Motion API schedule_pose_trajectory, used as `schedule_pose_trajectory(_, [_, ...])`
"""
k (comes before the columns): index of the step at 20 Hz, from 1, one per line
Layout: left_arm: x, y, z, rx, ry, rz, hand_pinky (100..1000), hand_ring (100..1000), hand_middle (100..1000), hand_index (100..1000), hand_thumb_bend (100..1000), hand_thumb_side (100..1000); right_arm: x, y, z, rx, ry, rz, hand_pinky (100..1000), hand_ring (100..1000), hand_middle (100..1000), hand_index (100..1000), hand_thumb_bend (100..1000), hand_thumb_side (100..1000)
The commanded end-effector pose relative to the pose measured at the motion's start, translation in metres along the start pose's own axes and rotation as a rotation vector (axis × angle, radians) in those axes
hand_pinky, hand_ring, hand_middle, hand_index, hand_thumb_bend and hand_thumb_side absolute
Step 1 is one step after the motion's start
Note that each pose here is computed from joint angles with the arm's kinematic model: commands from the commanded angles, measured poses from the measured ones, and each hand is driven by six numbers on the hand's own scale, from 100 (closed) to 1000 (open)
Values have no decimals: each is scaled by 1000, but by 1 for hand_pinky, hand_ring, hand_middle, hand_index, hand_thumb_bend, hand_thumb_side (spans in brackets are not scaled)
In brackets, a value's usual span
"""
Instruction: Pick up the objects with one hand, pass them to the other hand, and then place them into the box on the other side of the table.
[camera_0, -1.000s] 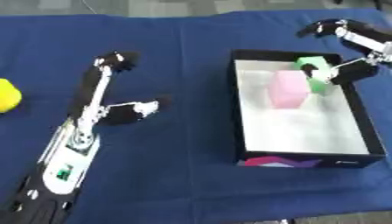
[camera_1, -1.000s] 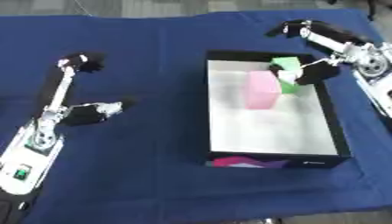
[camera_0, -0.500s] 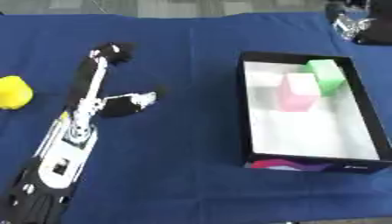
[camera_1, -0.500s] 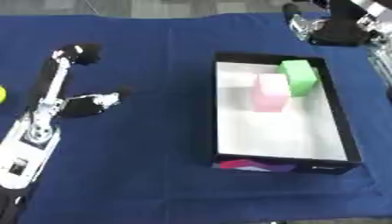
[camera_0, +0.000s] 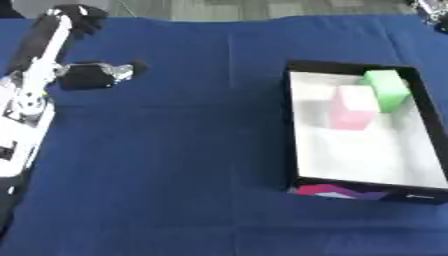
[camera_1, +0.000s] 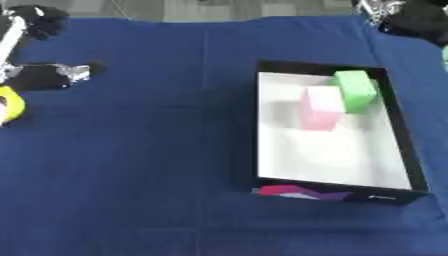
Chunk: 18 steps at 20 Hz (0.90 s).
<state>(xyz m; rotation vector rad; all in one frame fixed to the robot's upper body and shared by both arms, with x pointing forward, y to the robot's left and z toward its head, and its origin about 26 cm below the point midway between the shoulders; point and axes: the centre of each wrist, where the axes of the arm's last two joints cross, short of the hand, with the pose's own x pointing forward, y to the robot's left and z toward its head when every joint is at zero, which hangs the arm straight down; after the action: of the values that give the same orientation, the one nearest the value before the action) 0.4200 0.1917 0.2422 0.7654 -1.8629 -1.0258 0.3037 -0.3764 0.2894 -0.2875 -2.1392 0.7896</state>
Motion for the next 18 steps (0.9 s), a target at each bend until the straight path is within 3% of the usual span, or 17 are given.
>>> schedule_pose_trajectory(1, [-9,38,-1,-24,40,-72,747,723,665,807,777,459,13,-16,0,-23,-16,34,906,977,784,851,100,294])
schedule_pose_trajectory(11, [-46,79,-7,-192,181,-164,758,750,684,810,848,476,8,-27,7,-77,15,1,906,975,778,847,100,317])
schedule_pose_trajectory(18, [-74,94,-4,-337,279,-211,763,765,692,806,912,433,2,-32,12,-102,44,-1,907,975,775,843,100,327])
